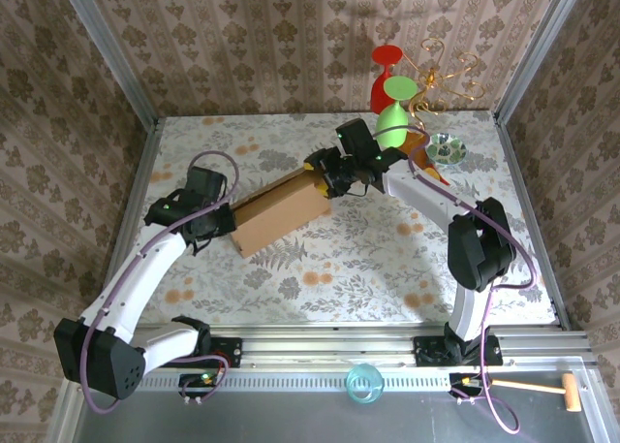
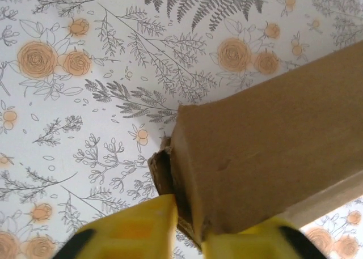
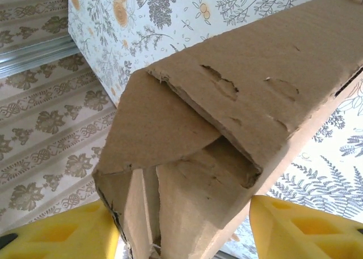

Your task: Fold the paper box

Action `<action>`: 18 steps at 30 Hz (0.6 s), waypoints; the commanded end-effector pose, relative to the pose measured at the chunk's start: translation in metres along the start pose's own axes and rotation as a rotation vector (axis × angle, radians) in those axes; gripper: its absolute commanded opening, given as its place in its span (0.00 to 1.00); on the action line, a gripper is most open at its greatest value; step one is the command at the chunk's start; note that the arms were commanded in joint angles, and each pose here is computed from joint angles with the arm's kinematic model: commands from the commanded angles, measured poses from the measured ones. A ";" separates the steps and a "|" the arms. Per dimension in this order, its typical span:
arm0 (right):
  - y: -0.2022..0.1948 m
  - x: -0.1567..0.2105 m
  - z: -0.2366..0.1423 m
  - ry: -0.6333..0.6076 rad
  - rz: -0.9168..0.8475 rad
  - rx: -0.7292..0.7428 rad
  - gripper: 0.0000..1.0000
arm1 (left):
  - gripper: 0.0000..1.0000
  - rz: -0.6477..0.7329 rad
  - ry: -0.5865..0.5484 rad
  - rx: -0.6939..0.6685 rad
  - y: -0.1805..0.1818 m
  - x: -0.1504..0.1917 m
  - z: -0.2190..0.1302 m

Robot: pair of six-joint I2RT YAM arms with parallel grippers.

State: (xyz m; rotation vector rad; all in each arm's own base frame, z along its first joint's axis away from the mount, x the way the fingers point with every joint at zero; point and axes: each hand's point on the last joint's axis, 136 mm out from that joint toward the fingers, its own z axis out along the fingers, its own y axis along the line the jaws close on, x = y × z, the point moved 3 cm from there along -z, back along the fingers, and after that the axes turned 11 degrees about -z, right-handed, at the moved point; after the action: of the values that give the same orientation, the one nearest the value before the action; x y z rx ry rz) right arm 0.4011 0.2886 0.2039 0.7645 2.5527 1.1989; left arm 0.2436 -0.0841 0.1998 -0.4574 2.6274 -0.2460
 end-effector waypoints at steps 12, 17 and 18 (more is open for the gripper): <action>-0.026 -0.001 0.018 0.027 0.013 0.057 0.54 | 0.53 -0.409 0.088 0.423 -0.031 -0.006 -0.049; -0.027 -0.001 0.020 0.030 0.014 0.059 0.52 | 0.54 -0.543 0.112 0.494 -0.037 -0.009 -0.043; -0.027 0.000 0.020 0.032 0.014 0.059 0.52 | 0.54 -0.570 0.122 0.490 -0.036 -0.006 -0.040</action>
State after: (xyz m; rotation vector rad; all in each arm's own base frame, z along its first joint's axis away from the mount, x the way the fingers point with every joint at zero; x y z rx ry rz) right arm 0.4082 0.2866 0.1996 0.7503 2.5312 1.2106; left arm 0.2390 -0.1031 0.2461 -0.8939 2.4092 -0.9415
